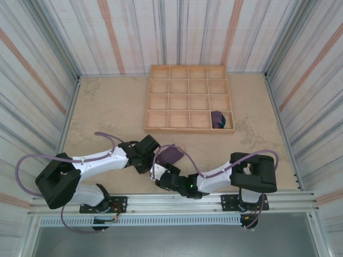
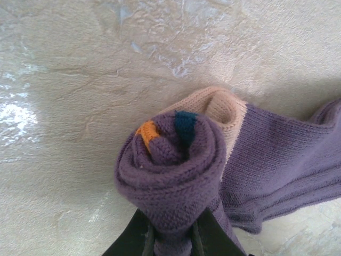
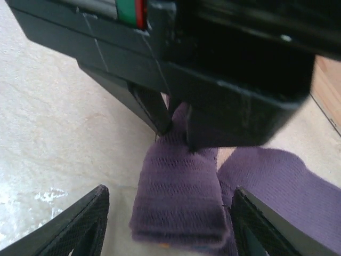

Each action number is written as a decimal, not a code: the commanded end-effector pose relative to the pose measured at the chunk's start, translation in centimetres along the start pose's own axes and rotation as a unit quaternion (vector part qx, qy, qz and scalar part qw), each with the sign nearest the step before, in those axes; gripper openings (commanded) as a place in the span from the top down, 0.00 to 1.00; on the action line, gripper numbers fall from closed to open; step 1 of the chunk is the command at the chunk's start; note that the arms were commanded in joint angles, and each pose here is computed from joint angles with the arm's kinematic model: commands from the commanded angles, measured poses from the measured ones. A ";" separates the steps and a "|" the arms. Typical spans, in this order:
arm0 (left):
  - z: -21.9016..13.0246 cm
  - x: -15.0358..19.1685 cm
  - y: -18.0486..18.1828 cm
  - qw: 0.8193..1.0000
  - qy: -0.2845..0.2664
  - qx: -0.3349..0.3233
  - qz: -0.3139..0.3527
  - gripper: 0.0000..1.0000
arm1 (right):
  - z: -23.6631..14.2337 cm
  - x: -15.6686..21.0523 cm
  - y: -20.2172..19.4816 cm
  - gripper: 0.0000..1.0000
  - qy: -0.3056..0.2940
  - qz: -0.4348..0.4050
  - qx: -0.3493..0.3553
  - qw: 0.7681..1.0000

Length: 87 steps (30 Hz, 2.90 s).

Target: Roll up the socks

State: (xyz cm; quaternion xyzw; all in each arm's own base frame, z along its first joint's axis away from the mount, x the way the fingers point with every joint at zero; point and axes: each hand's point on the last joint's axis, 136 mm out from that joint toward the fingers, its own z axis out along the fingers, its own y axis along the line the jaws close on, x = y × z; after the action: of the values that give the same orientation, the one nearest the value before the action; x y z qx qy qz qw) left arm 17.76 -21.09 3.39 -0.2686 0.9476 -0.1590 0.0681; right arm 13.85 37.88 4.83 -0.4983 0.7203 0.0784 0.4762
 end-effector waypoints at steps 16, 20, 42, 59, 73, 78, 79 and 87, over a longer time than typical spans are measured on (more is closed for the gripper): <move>0.6 0.5 0.8 1.000 0.015 -0.010 -0.008 1.00 | 1.8 3.2 0.0 0.80 0.042 0.024 0.020 0.999; 0.7 0.4 0.5 1.000 0.019 0.005 -0.009 1.00 | 1.5 4.2 0.1 1.00 0.058 0.049 0.006 0.997; -3.6 -2.7 1.2 0.999 -0.044 0.005 0.021 0.21 | -1.7 10.6 1.2 1.00 0.136 0.295 -0.122 0.938; -3.0 -2.3 0.8 0.999 -0.030 0.000 0.031 0.26 | -3.7 15.6 1.3 1.00 0.228 0.489 -0.098 0.836; -2.6 -1.6 -0.4 0.999 -0.028 0.007 0.042 0.31 | -6.8 20.4 0.5 1.00 0.309 0.610 -0.002 0.729; -2.1 -1.0 -1.2 0.998 -0.024 0.019 0.051 0.33 | -8.2 22.6 0.5 1.00 0.352 0.639 0.036 0.683; -2.1 -1.0 -1.4 0.998 -0.024 0.020 0.053 0.34 | -8.5 23.0 0.4 1.00 0.362 0.640 0.047 0.676; -2.3 0.0 -3.9 0.994 -0.027 0.049 0.091 0.37 | -10.4 25.3 0.0 1.00 0.391 0.672 0.092 0.622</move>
State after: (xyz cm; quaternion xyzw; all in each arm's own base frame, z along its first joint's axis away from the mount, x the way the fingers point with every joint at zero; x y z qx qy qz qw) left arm 18.30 -22.60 5.91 -0.1988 0.9579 -0.1820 0.0993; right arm 12.70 30.30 2.01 0.1209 0.8926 0.4201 0.1102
